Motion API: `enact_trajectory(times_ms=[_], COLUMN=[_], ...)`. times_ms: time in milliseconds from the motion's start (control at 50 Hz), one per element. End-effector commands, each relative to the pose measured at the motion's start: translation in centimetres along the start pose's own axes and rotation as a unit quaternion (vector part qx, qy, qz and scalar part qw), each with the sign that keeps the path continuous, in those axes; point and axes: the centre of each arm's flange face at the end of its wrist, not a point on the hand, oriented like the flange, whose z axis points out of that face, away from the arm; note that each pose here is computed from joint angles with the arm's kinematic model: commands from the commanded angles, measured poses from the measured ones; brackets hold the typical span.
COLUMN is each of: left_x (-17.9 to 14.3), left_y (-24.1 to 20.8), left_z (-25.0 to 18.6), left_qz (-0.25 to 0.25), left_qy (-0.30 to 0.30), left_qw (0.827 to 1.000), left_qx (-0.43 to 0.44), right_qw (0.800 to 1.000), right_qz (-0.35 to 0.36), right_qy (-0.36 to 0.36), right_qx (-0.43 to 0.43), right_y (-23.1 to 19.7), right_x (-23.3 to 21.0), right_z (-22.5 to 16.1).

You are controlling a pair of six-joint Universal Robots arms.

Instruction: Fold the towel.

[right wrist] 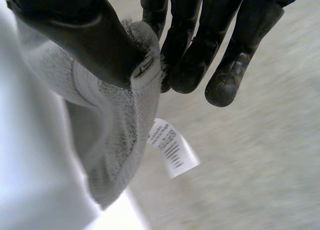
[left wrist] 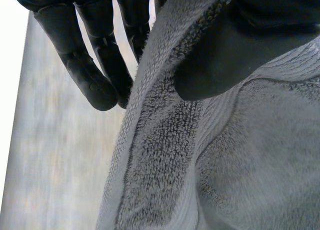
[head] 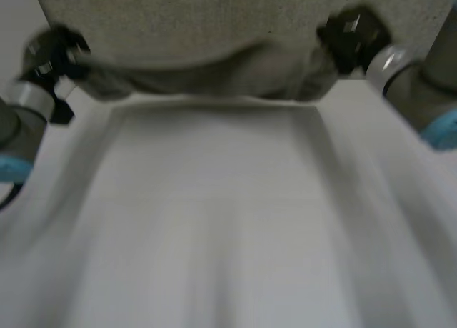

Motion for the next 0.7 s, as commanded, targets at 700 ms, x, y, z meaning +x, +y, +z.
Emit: enact_trajectory(times_ms=[700], left_x=[-1.0], left_y=[1.4], left_z=[-16.3], left_qz=[0.025], left_qy=[0.043], left_qw=[0.976], left_qx=[-0.213], right_qw=[0.983], right_qz=[-0.038], right_qy=[-0.061], right_qx=[-0.166], right_y=[5.7], right_x=[3.7], right_z=[-15.2])
